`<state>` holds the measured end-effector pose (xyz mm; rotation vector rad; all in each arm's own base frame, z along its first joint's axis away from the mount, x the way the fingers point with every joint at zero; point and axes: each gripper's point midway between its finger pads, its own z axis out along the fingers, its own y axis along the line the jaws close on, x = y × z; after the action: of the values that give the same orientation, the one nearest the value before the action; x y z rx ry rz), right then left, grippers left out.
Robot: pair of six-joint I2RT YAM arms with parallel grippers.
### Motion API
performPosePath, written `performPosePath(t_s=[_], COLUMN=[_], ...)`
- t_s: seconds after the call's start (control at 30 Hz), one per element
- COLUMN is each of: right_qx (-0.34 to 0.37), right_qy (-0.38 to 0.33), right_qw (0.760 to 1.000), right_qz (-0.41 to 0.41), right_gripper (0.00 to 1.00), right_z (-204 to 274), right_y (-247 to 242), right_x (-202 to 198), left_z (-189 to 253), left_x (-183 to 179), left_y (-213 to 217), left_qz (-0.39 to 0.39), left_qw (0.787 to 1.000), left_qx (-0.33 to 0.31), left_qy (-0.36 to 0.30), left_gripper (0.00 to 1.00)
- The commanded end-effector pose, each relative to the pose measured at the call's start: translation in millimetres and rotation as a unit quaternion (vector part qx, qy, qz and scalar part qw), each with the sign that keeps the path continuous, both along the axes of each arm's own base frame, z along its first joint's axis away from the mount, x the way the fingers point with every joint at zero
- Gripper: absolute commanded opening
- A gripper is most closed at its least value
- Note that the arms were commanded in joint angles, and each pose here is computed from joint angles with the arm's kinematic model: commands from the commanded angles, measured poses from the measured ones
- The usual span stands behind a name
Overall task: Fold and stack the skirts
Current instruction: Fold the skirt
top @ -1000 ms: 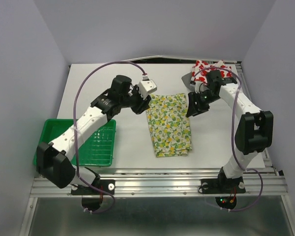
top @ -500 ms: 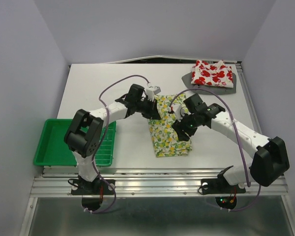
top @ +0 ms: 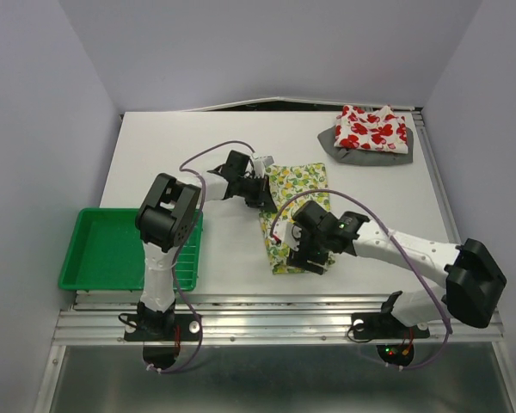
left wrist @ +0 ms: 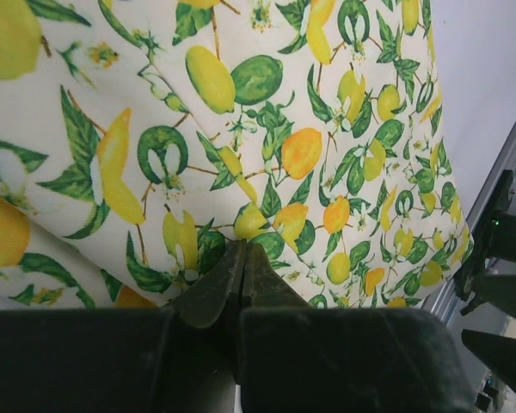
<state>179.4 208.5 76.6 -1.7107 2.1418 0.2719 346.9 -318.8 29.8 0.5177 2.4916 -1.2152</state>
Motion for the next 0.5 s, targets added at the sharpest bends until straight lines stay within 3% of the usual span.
performPosePath(t_s=[0.0, 0.2, 0.47], right_qx=[-0.006, -0.025, -0.060], right_qy=[-0.052, -0.091, -0.136], right_qw=[0.998, 0.995, 0.988], right_qz=[0.028, 0.032, 0.040], right_gripper=[0.74, 0.82, 0.80], right_z=[-2, -20, -62], right_y=[19, 18, 3], right_x=[6, 7, 8], left_z=[7, -5, -6], left_x=[4, 1, 0], left_y=[-5, -1, 1], left_qz=[-0.012, -0.018, -0.020], left_qw=[1.000, 1.000, 1.000], left_qx=[-0.004, 0.009, 0.015], left_qy=[-0.011, -0.001, 0.001], left_gripper=[0.00, 0.00, 0.00])
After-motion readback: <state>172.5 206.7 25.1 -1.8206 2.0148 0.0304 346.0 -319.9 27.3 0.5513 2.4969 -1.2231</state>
